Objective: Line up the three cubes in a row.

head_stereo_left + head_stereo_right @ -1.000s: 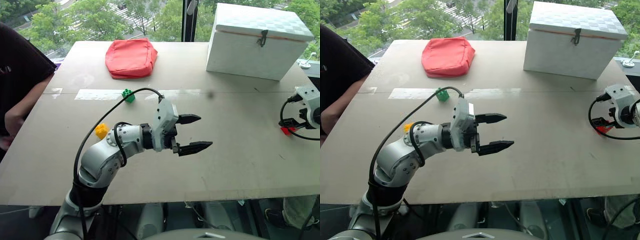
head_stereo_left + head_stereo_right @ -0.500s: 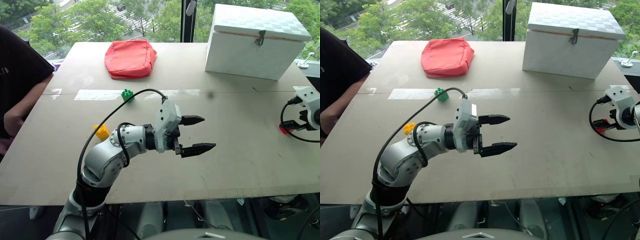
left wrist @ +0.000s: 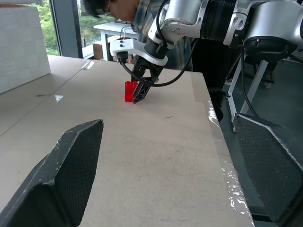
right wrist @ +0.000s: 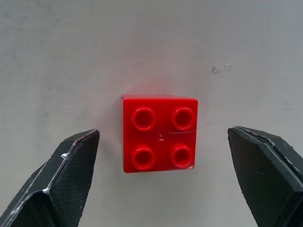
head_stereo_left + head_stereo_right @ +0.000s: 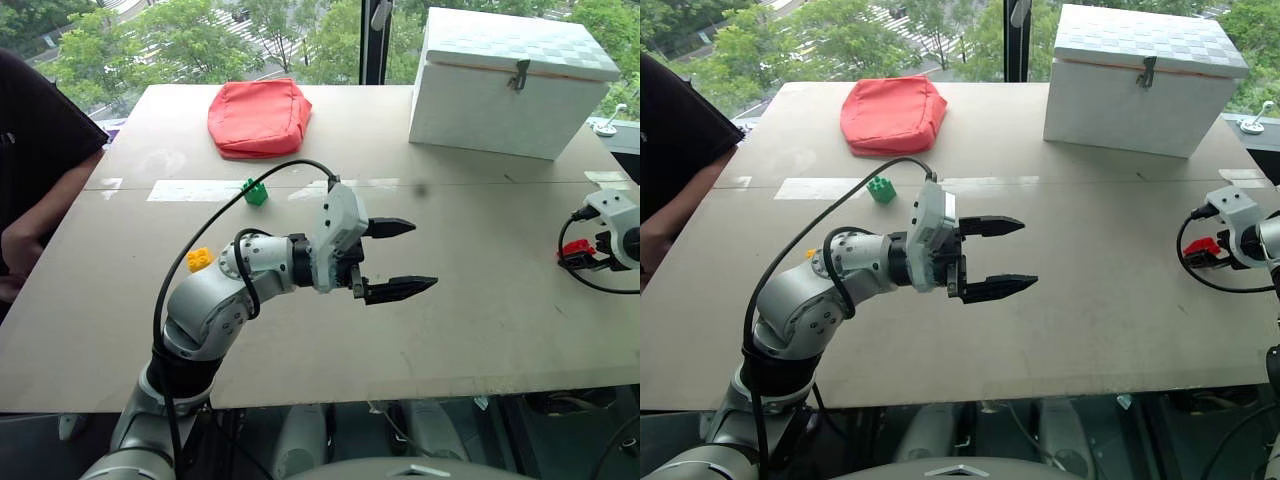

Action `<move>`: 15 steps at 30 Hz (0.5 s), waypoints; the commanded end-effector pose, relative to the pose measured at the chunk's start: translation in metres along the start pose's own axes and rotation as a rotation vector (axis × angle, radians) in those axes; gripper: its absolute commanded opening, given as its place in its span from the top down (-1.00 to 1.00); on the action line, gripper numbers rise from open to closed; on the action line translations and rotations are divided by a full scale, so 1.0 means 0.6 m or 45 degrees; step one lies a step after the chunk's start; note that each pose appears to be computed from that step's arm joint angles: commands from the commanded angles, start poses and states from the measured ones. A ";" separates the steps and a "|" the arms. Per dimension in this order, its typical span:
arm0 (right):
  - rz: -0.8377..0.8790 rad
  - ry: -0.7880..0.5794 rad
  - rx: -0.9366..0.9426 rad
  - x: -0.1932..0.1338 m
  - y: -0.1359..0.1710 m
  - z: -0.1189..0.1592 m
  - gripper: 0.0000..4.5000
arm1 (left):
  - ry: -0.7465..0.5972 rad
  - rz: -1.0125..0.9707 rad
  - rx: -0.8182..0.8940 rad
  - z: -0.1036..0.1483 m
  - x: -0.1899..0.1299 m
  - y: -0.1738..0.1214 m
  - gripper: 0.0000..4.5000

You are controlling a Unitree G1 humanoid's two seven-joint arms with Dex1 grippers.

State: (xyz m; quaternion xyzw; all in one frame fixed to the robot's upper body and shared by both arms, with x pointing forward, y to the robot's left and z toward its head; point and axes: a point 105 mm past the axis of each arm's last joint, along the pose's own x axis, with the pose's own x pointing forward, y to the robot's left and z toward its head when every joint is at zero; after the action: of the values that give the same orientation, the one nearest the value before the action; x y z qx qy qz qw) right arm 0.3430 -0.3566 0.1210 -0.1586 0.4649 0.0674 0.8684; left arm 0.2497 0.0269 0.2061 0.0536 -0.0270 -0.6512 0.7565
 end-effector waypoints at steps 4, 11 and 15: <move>-0.034 -0.063 0.018 -0.012 -0.015 0.023 -1.00 | -0.036 -0.002 0.027 0.011 -0.009 -0.005 -0.99; -0.016 -0.056 0.006 -0.010 -0.013 0.022 0.23 | -0.026 0.017 0.016 -0.002 -0.018 -0.005 -1.00; 0.039 -0.109 -0.101 -0.024 0.001 0.038 0.40 | -0.011 0.042 0.004 -0.018 -0.031 -0.008 -1.00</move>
State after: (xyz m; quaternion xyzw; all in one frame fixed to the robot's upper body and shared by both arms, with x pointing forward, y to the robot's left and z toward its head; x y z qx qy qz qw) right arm 0.3504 -0.3481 0.1245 -0.1659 0.4540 0.0964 0.8701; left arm 0.2475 0.0422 0.1856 0.0377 -0.0039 -0.6390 0.7683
